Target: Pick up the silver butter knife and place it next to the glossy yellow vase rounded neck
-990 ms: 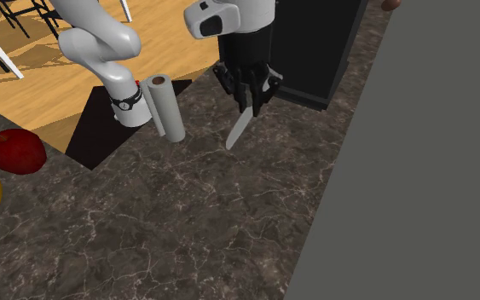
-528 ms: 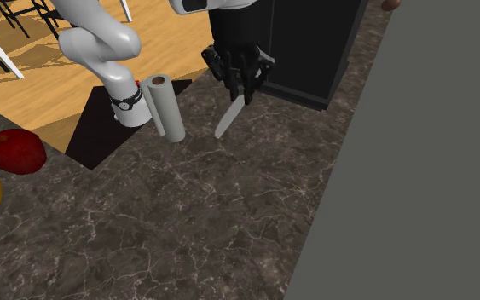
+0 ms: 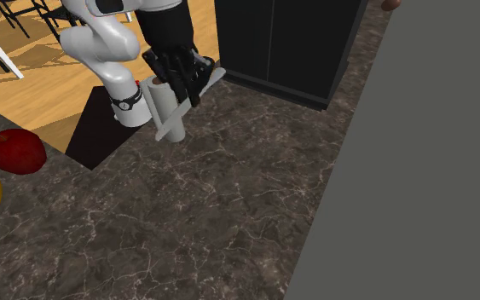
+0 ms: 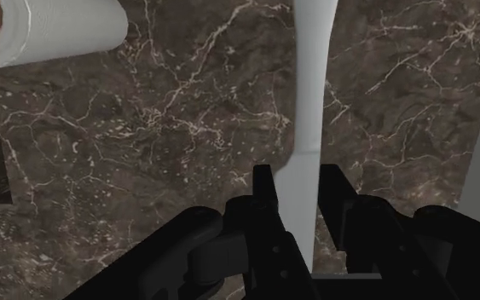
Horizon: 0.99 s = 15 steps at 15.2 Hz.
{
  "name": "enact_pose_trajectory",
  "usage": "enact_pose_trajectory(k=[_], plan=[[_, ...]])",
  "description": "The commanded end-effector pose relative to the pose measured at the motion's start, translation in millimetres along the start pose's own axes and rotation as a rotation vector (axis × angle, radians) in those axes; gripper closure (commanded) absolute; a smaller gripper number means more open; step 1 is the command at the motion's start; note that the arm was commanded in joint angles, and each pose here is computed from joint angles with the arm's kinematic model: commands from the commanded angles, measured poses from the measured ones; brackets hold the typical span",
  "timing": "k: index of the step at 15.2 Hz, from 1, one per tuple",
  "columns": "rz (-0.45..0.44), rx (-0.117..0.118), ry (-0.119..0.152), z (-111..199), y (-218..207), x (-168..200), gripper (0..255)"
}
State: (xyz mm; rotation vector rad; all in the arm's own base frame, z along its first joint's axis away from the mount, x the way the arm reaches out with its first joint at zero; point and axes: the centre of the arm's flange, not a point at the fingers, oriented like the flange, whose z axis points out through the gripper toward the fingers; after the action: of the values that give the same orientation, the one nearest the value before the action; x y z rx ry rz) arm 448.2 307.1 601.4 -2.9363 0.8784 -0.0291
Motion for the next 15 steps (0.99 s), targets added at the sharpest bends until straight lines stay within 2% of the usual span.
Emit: enact_pose_trajectory(k=[1, 15], plan=[[-0.003, 0.002, -0.001, -2.7, 23.3, 11.0, 255], [-0.003, 0.002, -0.001, -16.1, 185.6, 98.4, 255]])
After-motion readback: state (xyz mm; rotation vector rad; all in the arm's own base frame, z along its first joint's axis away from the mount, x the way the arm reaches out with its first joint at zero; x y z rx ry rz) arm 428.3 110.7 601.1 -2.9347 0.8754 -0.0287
